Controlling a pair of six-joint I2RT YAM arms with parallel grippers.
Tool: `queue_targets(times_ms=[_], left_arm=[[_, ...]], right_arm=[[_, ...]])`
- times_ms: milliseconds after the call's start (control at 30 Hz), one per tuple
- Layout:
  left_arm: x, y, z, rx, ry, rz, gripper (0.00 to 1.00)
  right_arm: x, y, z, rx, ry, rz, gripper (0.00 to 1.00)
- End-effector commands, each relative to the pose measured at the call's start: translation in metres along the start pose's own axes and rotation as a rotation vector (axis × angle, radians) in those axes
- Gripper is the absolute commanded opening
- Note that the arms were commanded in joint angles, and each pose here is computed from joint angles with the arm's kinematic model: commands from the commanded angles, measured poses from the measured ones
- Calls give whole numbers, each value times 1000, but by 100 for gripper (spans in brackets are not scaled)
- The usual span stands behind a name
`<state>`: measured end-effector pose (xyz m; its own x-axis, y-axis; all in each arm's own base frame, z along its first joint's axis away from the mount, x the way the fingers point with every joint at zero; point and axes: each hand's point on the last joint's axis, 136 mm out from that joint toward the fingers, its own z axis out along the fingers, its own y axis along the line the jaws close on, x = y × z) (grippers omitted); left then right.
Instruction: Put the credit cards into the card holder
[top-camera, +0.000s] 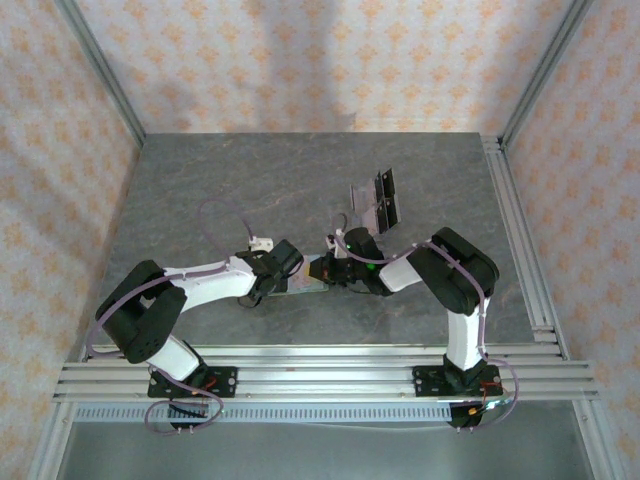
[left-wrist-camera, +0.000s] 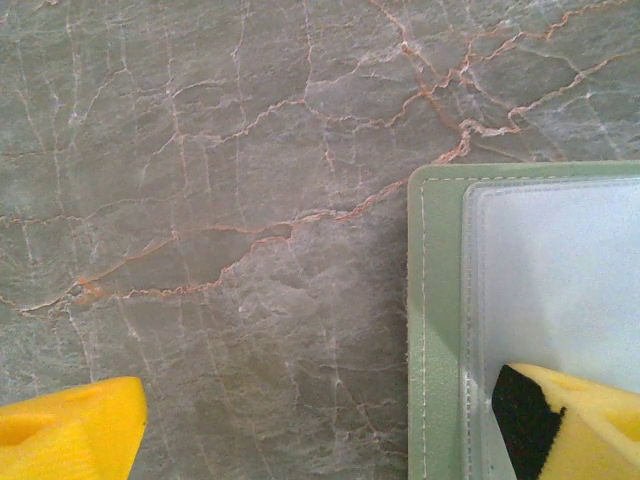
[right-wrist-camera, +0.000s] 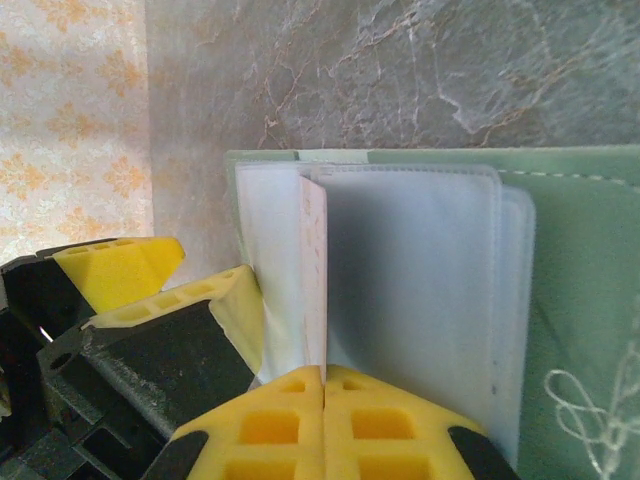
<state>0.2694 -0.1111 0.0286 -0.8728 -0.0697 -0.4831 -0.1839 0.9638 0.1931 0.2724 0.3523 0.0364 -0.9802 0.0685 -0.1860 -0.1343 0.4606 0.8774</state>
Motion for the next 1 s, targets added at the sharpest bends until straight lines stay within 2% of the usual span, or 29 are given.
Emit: queue_targets(times_ms=[0, 400, 500, 767, 867, 967], left_arm=[[15, 12, 3, -69, 47, 52, 92], [14, 10, 2, -62, 45, 47, 92], [11, 9, 0, -56, 41, 40, 92], [-15, 6, -22, -43, 3, -28, 94], [-28, 8, -31, -43, -17, -60, 95], [-36, 16, -35, -47, -30, -93, 95]], right_arm=[[6, -5, 8, 17, 34, -7, 0], [10, -4, 15, 35, 62, -7, 1], [9, -1, 12, 41, 56, -10, 8], [4, 14, -6, 126, 58, -59, 41], [1, 16, -13, 174, 61, -76, 46], [-1, 17, -20, 221, 62, -90, 47]])
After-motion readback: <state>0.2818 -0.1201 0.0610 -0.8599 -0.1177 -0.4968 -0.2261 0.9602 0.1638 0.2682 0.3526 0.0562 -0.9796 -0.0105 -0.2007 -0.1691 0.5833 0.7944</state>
